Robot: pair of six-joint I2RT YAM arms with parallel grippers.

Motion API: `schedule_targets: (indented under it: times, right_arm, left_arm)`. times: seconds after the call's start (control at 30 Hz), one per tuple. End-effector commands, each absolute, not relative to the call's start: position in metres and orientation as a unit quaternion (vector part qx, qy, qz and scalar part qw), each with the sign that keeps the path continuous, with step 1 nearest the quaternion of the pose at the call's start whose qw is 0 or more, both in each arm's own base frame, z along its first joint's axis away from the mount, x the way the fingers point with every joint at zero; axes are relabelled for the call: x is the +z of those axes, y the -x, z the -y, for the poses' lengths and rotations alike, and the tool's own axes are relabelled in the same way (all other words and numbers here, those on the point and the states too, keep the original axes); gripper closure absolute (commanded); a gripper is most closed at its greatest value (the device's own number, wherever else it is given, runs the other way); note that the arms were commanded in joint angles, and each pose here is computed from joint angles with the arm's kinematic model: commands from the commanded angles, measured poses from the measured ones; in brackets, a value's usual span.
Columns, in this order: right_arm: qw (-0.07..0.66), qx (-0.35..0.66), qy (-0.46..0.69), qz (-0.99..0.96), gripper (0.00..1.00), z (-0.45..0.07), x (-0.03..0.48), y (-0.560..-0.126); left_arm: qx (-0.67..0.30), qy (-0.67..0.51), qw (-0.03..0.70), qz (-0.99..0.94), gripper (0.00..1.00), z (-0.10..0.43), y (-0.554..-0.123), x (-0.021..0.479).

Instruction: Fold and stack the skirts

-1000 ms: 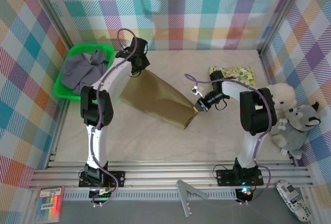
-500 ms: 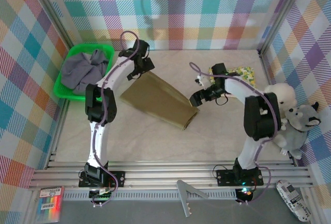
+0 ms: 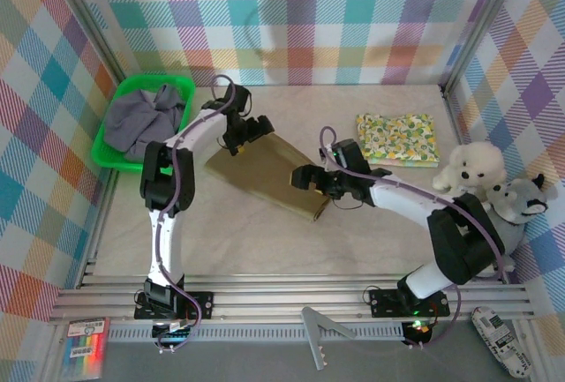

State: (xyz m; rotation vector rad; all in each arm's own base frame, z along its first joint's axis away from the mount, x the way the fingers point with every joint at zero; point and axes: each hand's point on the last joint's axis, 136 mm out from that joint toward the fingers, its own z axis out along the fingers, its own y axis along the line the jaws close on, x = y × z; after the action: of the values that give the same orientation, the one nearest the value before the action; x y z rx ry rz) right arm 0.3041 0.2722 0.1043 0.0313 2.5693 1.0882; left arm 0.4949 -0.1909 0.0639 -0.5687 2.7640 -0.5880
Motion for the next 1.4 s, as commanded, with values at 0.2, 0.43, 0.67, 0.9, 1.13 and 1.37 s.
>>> schedule_targets:
  times: [0.2, 0.43, 0.67, 0.9, 1.13, 1.37]
  right_arm:
    - [0.032, 0.303, -0.116, -0.945, 0.01, -0.263, 0.029, -0.298]
    - [0.026, 0.217, -0.100, -0.971, 0.01, -0.207, 0.009, -0.318]
    - [0.068, 0.254, -0.028, -0.964, 0.01, -0.216, 0.063, -0.362]
    - [0.082, 0.363, -0.047, -0.927, 0.01, -0.289, 0.112, -0.340]
    - [0.051, 0.389, -0.081, -0.916, 0.01, -0.321, 0.086, -0.344]
    - [0.017, 0.319, -0.120, -0.940, 0.01, -0.278, 0.040, -0.319]
  left_arm:
    - [-0.191, 0.221, 0.077, -0.953, 0.00, 0.179, -0.468, 0.016]
    - [-0.140, 0.280, 0.095, -0.945, 0.00, 0.152, -0.443, 0.027]
    - [-0.147, 0.285, 0.168, -0.932, 0.00, 0.143, -0.439, 0.100]
    - [-0.223, 0.292, 0.125, -0.922, 0.00, 0.166, -0.402, 0.112]
    - [-0.282, 0.298, 0.085, -0.908, 0.00, 0.200, -0.423, 0.089]
    - [-0.192, 0.328, 0.043, -0.924, 0.00, 0.167, -0.415, 0.010]
